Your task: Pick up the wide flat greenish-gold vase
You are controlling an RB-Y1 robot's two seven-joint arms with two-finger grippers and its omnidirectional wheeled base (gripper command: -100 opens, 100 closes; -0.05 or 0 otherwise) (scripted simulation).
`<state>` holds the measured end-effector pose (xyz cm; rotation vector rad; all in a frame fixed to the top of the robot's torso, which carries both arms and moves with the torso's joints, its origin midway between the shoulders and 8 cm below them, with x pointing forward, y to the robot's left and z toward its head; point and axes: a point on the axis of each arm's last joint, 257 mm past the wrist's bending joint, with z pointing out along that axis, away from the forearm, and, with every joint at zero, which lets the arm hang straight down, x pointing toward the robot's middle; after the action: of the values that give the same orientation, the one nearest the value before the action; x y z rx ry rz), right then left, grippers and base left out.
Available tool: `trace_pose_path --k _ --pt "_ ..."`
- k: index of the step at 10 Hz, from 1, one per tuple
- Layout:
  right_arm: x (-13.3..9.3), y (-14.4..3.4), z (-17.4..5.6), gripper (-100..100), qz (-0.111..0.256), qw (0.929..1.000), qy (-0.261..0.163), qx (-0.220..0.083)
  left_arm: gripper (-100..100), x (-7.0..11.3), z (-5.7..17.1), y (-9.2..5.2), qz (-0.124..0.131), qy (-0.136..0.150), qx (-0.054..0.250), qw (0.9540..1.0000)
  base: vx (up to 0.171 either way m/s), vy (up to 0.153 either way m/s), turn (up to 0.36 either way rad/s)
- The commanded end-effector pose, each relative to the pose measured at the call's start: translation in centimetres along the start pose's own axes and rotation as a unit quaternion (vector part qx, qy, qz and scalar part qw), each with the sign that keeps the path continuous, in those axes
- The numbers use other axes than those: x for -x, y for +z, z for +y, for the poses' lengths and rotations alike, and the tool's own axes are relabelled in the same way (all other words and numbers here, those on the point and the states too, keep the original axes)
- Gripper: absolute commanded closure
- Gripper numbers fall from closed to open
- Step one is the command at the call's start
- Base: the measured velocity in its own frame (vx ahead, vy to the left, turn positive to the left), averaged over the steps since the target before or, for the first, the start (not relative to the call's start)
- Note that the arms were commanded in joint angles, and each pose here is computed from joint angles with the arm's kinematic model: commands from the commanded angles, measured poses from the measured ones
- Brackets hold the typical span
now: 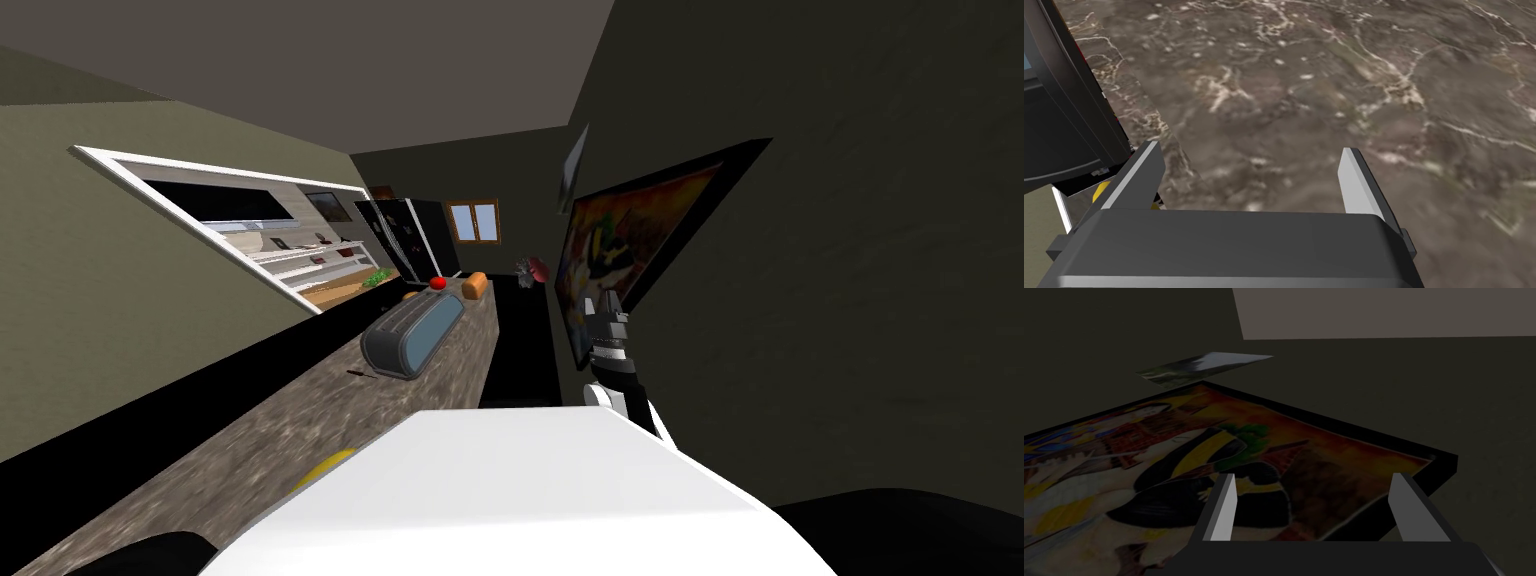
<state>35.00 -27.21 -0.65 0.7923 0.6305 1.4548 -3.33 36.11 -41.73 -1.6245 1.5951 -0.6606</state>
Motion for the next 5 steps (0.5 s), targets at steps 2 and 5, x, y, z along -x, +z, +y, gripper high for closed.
trace_pose_path --k 2,5 --pt "0.00 0.00 0.00 0 0.000 1.0000 0.000 0.000 -100 0.03 0.02 -0.01 0.000 0.000 0.000 1.0000 0.001 0.006 0.030" --pt "0.00 0.00 0.00 0 0.000 1.0000 0.000 0.000 -100 0.03 0.02 -0.01 0.000 0.000 0.000 1.0000 0.005 -0.002 -0.012"
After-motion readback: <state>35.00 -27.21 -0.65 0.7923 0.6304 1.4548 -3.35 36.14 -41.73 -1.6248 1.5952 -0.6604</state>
